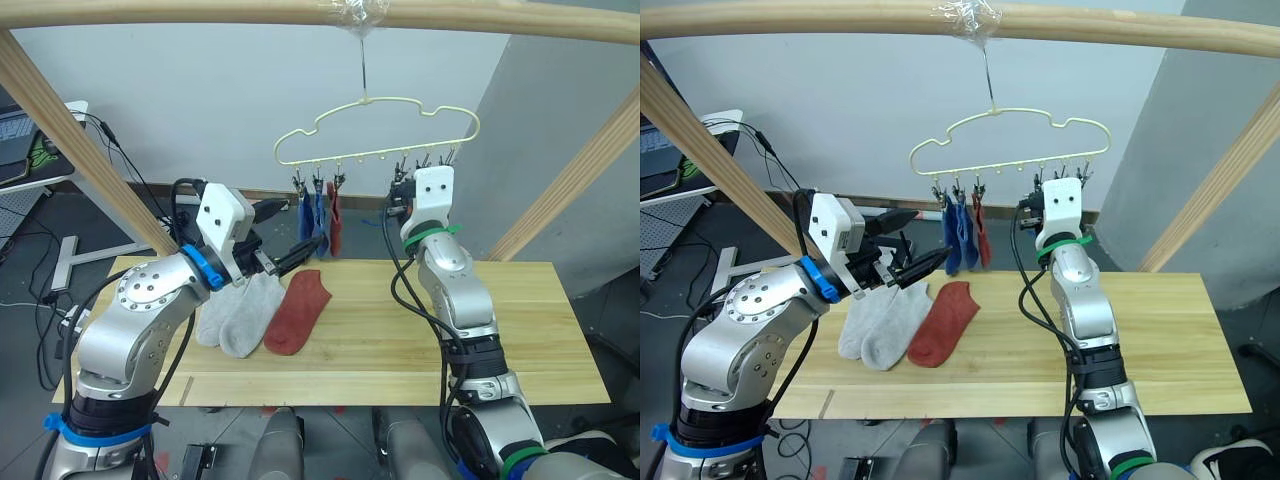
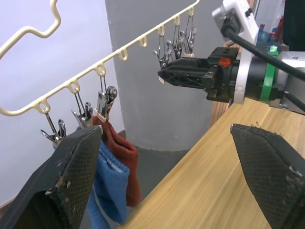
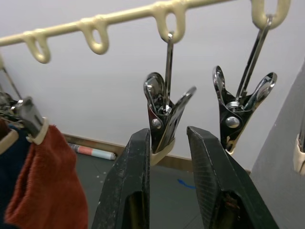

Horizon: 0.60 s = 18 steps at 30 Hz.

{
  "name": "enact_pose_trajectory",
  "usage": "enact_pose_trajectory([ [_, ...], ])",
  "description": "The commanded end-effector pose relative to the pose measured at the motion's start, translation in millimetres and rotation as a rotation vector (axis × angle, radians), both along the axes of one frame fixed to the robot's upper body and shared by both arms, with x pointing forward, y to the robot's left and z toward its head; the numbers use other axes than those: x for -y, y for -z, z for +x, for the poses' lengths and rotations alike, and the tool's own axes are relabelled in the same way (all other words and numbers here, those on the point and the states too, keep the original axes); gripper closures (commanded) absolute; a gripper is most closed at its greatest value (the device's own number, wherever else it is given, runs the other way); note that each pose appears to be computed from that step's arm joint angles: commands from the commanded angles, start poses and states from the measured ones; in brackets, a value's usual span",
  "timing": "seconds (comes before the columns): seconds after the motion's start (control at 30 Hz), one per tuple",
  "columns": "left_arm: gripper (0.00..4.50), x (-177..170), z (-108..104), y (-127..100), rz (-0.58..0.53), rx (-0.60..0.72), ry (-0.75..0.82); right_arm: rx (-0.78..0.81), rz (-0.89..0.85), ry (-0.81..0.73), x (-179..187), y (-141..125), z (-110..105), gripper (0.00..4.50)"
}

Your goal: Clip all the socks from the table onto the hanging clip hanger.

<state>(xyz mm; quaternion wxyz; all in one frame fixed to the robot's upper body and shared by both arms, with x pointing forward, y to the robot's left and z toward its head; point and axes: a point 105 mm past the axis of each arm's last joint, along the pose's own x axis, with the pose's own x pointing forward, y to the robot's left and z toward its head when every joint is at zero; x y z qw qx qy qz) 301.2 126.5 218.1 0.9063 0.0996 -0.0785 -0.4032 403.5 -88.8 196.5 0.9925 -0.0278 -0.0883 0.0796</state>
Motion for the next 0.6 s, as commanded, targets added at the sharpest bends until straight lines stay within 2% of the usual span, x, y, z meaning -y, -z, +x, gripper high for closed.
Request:
enact_pose_trajectory([
  [0.03,0.0,2,-3,-15,-0.011,0.059,0.006,0.081,0.015,-0.001,-3,-22,-1,3.25],
  [0.6,0.0,6,-2,-20,-0.026,0.076,0.019,0.125,0.055,-0.082,-25,-37,1,3.25],
])
